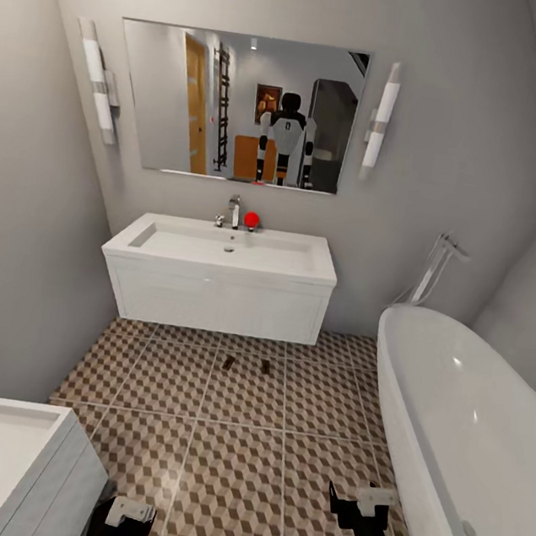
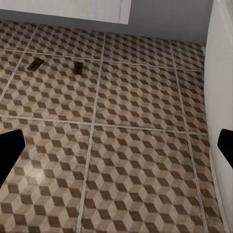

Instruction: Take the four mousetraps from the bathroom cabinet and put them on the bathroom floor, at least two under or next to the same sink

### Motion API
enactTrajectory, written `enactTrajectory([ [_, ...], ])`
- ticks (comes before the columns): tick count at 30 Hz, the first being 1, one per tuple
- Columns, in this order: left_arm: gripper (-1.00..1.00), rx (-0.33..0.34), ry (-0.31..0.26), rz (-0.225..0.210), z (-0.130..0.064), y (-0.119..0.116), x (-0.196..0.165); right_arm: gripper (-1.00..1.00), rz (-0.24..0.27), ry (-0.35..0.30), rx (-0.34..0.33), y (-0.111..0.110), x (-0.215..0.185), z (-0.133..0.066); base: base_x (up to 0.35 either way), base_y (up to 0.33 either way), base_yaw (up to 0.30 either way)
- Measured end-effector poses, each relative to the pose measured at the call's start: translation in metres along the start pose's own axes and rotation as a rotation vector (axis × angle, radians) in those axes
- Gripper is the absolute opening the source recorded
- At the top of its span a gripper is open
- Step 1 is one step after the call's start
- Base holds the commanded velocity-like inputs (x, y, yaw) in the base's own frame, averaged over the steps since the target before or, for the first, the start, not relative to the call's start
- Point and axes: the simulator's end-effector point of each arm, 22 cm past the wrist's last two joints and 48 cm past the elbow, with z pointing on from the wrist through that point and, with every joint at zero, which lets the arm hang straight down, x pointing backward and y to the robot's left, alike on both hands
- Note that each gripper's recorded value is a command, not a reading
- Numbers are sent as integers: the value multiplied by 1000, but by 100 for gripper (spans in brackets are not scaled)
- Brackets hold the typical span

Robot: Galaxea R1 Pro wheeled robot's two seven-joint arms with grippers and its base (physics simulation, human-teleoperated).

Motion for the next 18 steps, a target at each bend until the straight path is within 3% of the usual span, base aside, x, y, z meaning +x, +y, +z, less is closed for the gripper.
enactTrajectory([
  [18,100,2,-4,1,-1,-1,-8,100,0,-25,3,-1,-13,-1,0,0,0],
])
